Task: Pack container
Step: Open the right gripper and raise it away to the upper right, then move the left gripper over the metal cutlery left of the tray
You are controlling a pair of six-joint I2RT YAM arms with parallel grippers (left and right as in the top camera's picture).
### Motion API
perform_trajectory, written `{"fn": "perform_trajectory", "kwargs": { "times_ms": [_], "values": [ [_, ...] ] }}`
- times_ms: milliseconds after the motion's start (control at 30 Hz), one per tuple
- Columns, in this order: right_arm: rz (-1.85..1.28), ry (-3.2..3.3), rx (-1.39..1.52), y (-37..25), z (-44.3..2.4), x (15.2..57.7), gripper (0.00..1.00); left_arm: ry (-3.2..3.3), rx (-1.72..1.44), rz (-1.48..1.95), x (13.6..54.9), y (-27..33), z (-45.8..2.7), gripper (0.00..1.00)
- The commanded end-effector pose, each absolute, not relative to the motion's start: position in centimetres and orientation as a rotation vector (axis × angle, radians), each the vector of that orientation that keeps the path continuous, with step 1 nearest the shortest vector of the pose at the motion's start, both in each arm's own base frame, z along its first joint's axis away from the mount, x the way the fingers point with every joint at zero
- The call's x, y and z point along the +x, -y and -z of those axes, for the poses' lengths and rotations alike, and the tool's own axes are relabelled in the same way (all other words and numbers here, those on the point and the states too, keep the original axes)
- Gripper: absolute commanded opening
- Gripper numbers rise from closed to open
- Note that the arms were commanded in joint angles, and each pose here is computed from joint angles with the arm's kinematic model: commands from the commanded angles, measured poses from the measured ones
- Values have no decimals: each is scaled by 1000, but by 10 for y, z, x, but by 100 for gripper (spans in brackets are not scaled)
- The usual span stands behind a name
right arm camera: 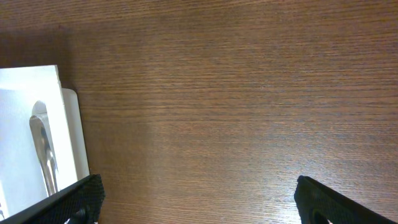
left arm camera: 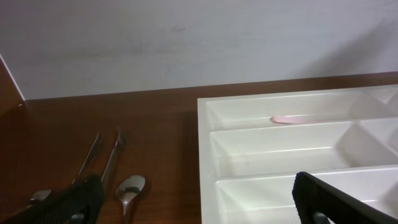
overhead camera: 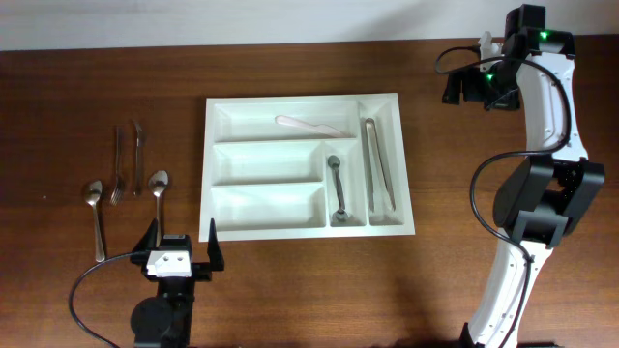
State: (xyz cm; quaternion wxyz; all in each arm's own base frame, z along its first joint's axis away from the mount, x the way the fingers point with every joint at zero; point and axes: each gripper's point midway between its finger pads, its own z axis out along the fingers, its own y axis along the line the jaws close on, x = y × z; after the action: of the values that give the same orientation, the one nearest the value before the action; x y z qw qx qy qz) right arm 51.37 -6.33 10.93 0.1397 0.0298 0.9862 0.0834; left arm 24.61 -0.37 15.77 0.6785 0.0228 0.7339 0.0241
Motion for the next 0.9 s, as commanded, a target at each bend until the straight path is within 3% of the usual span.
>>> {"fn": "perform_trajectory", "kwargs": {
  "times_ms": [0,300,500,700,867],
  "values": [
    [-221,-2776,92,67,-143,517,99,-1643,52,-78,246,1,-158,99],
    [-222,-2776,92,67,-143,517,99,-1524,32,-67,246,0,-188,99],
    [-221,-2776,92,67,-143,517,99,-1546,-303,8,233,-31,-219,99],
    [-221,-2776,92,67,-143,517,99,-1662,-413,-126,223,-57,-278,99],
    [-221,-2776,92,67,-143,517,99,-1838,-455,-270,254,-78,-319,99]
  ]
}}
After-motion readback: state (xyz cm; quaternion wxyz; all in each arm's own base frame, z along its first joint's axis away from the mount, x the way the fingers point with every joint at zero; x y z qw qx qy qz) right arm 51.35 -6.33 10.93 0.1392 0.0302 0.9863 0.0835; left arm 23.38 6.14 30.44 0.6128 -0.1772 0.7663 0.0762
